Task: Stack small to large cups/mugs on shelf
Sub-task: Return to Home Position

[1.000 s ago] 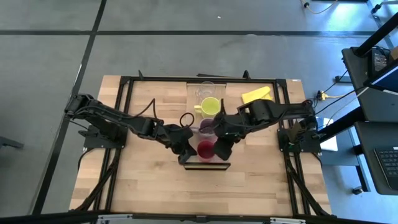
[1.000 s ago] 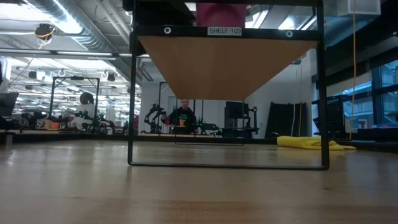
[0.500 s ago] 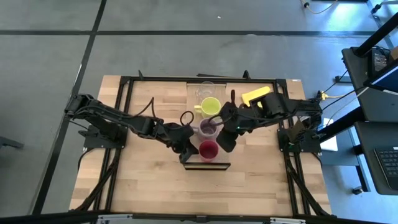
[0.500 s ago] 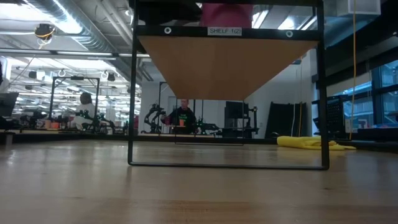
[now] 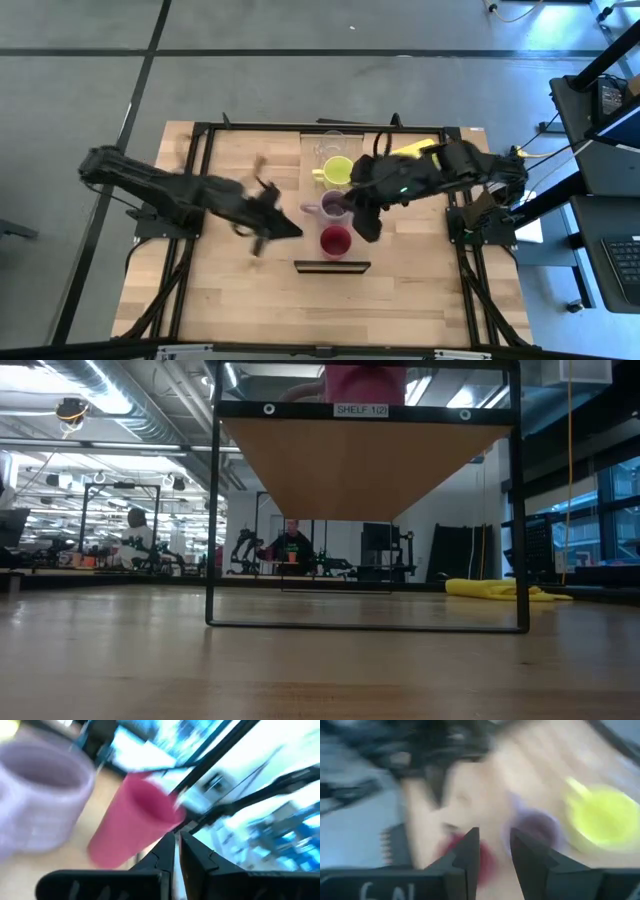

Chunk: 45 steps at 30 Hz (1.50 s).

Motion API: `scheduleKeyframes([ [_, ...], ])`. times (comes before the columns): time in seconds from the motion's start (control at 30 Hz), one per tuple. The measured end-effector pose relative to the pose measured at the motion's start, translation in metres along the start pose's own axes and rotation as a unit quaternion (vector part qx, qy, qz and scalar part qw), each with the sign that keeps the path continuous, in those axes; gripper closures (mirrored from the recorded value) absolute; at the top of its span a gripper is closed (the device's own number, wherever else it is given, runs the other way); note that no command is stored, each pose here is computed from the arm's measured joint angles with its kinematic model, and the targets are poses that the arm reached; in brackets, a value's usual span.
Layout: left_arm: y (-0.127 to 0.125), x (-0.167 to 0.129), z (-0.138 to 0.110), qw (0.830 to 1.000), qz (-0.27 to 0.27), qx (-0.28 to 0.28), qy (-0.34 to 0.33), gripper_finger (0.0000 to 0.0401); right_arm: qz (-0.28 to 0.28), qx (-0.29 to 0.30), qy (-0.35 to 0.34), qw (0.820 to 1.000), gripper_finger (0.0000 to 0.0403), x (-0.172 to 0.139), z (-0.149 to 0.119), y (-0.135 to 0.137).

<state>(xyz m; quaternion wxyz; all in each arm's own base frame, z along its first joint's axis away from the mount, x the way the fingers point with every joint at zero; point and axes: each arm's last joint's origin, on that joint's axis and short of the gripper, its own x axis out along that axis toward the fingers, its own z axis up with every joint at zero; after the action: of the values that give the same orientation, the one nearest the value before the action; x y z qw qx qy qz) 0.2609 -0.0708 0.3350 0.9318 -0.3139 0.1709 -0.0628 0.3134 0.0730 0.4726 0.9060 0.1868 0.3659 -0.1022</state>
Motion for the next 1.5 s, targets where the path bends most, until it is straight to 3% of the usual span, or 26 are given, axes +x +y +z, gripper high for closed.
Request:
scheduleKeyframes([
  [0.17, -0.02, -0.07, 0.025, 0.993, -0.099, -0.016, -0.065, 0.0382, 0.186, -0.098, -0.051, 0.976, 0.0293, -0.026, 0.011, 0.015],
  [0.27, -0.03, -0.111, 0.036, 0.977, -0.176, -0.056, -0.102, 0.0382, 0.271, -0.098, -0.029, 0.957, 0.0293, -0.035, 0.011, 0.019],
  [0.33, -0.036, -0.136, 0.043, 0.963, -0.219, -0.02, -0.155, 0.0382, 0.302, -0.084, -0.019, 0.949, 0.0293, -0.044, 0.011, 0.017],
  [0.4, -0.042, -0.155, 0.044, 0.947, -0.249, 0.067, -0.19, 0.0382, 0.306, -0.091, -0.036, 0.947, 0.0293, -0.056, 0.011, 0.014],
  [0.47, -0.042, -0.17, 0.039, 0.94, -0.258, 0.116, -0.192, 0.0382, 0.277, -0.128, -0.071, 0.95, 0.0293, -0.065, 0.009, 0.013],
  [0.6, -0.026, -0.157, 0.011, 0.936, -0.229, 0.173, -0.205, 0.0382, 0.107, -0.176, -0.095, 0.974, 0.0292, -0.058, -0.013, 0.021],
  [0.67, -0.012, -0.138, -0.013, 0.924, -0.245, 0.182, -0.231, 0.0382, 0.066, -0.202, -0.126, 0.969, 0.029, -0.043, -0.02, 0.034],
  [0.73, 0.008, -0.126, -0.039, 0.904, -0.273, 0.178, -0.275, 0.0382, 0.094, -0.229, -0.159, 0.956, 0.0289, -0.028, -0.024, 0.042],
  [0.8, 0.031, -0.125, -0.063, 0.872, -0.312, 0.166, -0.338, 0.0382, 0.135, -0.228, -0.164, 0.95, 0.0289, -0.015, -0.031, 0.034],
  [0.9, 0.058, -0.14, -0.087, 0.813, -0.368, 0.179, -0.415, 0.0382, 0.155, -0.173, -0.141, 0.962, 0.0291, -0.009, -0.051, -0.004],
  [0.97, 0.073, -0.15, -0.095, 0.796, -0.37, 0.182, -0.443, 0.0382, 0.17, -0.151, -0.191, 0.955, 0.0292, -0.03, -0.063, -0.031],
  [1.03, 0.083, -0.15, -0.101, 0.81, -0.37, 0.182, -0.417, 0.0382, 0.17, -0.123, -0.244, 0.947, 0.0292, -0.06, -0.086, -0.06],
  [1.13, 0.094, -0.148, -0.106, 0.835, -0.367, 0.191, -0.363, 0.0382, 0.181, -0.084, -0.324, 0.925, 0.0292, -0.075, -0.123, -0.093],
  [1.2, 0.1, -0.146, -0.107, 0.856, -0.354, 0.193, -0.322, 0.0382, 0.189, -0.095, -0.369, 0.905, 0.0292, -0.07, -0.146, -0.108],
  [1.27, 0.112, -0.139, -0.11, 0.893, -0.311, 0.174, -0.274, 0.0382, 0.196, -0.104, -0.399, 0.889, 0.0292, -0.061, -0.169, -0.122],
  [1.37, 0.128, -0.134, -0.11, 0.933, -0.227, 0.142, -0.241, 0.0382, 0.176, -0.09, -0.429, 0.881, 0.0293, -0.04, -0.2, -0.141],
  [1.43, 0.138, -0.133, -0.11, 0.948, -0.18, 0.118, -0.234, 0.0382, 0.158, -0.083, -0.435, 0.882, 0.0293, -0.019, -0.22, -0.15],
  [1.5, 0.141, -0.136, -0.108, 0.945, -0.163, 0.132, -0.249, 0.0382, 0.173, -0.091, -0.459, 0.867, 0.0293, -0.007, -0.234, -0.156],
])
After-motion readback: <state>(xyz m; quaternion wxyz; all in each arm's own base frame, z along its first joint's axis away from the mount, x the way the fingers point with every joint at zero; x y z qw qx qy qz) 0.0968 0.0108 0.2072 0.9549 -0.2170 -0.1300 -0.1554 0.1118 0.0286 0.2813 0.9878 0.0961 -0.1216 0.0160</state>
